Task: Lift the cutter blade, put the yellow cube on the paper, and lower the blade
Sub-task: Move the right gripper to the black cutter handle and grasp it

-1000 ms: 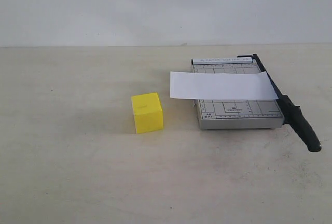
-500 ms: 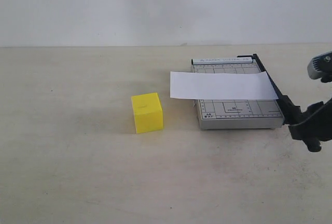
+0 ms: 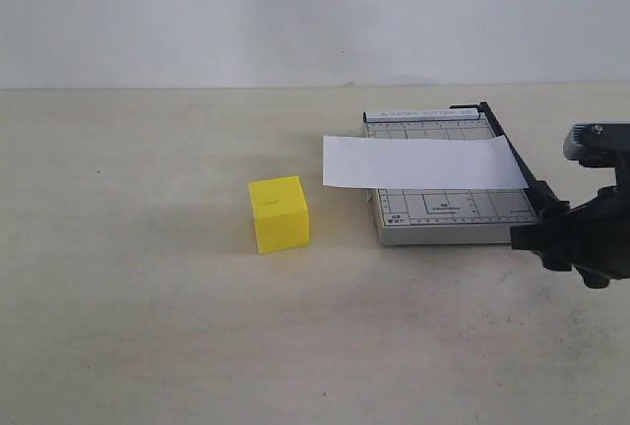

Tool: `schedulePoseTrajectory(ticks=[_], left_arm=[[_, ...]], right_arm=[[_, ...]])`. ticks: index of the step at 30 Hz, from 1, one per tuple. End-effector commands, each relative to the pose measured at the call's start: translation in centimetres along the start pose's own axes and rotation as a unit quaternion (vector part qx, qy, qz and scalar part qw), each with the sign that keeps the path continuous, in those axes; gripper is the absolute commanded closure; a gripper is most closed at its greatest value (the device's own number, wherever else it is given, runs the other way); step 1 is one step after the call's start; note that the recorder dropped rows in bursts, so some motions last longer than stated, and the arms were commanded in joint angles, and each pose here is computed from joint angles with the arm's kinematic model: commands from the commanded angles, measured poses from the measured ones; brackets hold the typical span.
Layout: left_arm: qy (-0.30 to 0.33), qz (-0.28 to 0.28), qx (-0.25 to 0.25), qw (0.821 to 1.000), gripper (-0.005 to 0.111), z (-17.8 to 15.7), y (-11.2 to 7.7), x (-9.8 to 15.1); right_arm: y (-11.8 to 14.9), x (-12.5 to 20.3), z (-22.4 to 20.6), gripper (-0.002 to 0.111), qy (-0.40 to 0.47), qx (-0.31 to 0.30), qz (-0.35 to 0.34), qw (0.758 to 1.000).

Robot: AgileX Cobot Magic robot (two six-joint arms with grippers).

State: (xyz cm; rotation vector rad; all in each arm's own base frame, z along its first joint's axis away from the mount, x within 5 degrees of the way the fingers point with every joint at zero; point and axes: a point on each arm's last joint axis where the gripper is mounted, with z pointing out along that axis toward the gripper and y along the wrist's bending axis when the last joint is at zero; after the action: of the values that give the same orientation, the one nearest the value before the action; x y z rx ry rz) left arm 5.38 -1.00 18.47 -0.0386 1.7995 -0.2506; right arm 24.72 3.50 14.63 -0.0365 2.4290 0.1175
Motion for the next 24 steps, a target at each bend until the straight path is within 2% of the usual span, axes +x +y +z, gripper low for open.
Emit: schedulePoseTrajectory(ticks=[1, 4, 7, 10, 18, 24], left_arm=[[-0.009, 0.003, -0.002, 1.0, 0.102, 0.0, 0.0, -0.2], [-0.009, 0.003, -0.002, 1.0, 0.102, 0.0, 0.0, -0.2], [-0.009, 0.003, -0.002, 1.0, 0.102, 0.0, 0.0, -0.2], [-0.009, 0.003, -0.002, 1.0, 0.102, 0.0, 0.0, -0.2], [-0.009, 0.003, -0.002, 1.0, 0.102, 0.0, 0.0, -0.2], [-0.009, 0.003, -0.002, 1.0, 0.102, 0.0, 0.0, -0.2]], right_arm=[[0.1, 0.5, 1.5, 0.049, 0.014, 0.0, 0.016, 1.0], [0.0, 1.0, 1.9, 0.054, 0.032, 0.003, 0.016, 0.999], [0.0, 1.1, 1.9, 0.077, 0.039, 0.004, 0.016, 0.999], [0.0, 1.2, 1.9, 0.108, 0.039, 0.004, 0.016, 0.999], [0.0, 0.8, 1.5, 0.108, 0.032, 0.003, 0.015, 0.999], [0.3, -1.8, -1.5, 0.108, -0.063, -0.01, 0.014, 0.998]])
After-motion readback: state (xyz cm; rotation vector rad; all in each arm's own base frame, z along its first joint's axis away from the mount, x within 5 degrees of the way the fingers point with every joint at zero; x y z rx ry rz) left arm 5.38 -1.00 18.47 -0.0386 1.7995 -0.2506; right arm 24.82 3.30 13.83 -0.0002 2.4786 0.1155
